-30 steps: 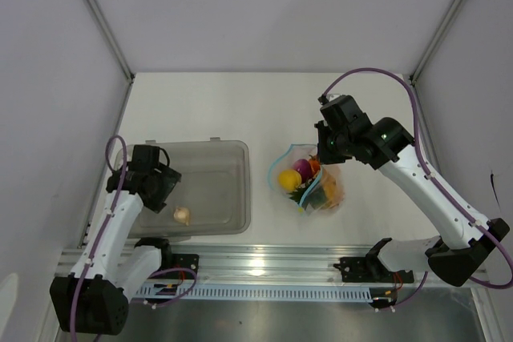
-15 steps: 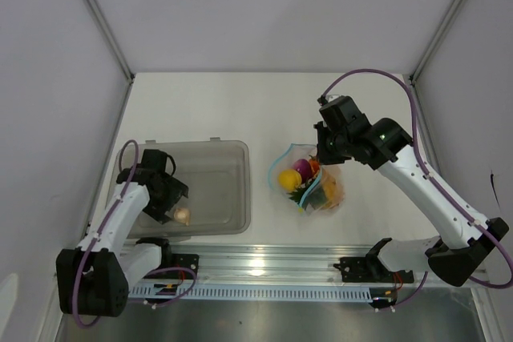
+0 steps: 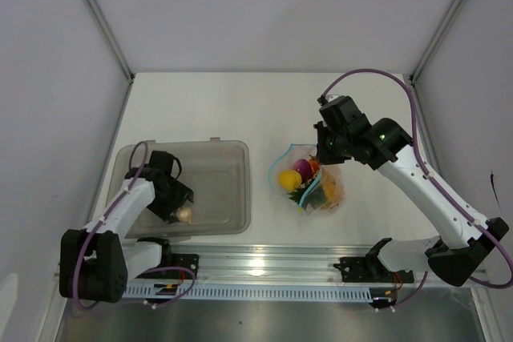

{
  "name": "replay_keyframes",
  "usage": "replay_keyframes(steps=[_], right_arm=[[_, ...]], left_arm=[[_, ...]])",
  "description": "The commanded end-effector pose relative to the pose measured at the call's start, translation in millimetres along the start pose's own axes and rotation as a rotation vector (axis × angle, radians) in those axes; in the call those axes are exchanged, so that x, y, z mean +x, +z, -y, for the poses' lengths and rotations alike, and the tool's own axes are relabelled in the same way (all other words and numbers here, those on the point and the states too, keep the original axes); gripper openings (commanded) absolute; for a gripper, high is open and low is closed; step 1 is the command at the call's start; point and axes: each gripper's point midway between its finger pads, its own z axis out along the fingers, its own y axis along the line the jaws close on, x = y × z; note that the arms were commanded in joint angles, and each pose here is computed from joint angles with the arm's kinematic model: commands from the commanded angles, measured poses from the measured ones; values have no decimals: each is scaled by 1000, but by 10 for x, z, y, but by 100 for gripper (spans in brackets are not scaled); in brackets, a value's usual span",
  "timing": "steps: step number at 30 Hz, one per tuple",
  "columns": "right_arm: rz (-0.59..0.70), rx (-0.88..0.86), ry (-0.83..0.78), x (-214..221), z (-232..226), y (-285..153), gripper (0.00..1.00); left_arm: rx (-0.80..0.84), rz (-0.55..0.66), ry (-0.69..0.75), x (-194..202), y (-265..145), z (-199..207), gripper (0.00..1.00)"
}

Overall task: Place the food in the zip-top bag and seal the zipper
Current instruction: Pick up the fake vegetable from the bin.

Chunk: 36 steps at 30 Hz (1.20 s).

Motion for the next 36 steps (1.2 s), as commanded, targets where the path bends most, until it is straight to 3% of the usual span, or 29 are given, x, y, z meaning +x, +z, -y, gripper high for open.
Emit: replay_keyframes(steps=[1, 7, 8, 14, 26, 31, 36], right_arm=[[26, -15, 2, -50, -33, -40, 0], [27, -11, 2, -53, -21, -48, 0], [25, -9, 3, -47, -16, -44, 0], [27, -13, 3, -52, -27, -31, 0], [23, -9, 6, -37, -19, -23, 0], [23, -13, 7, -47, -34, -2, 0], [27, -21, 13, -71, -63, -8, 0]], left_arm=[[19, -21, 10, 64, 42, 74, 71], [16, -19, 7, 65, 80, 87, 61], [14, -19, 7, 67, 85, 77, 53], [59, -8, 13, 40, 30, 162, 32], [193, 57, 44, -105, -391, 432, 24], [382, 56, 146, 28, -905, 904, 28], [686, 6, 303, 480, -1600, 1535, 31]])
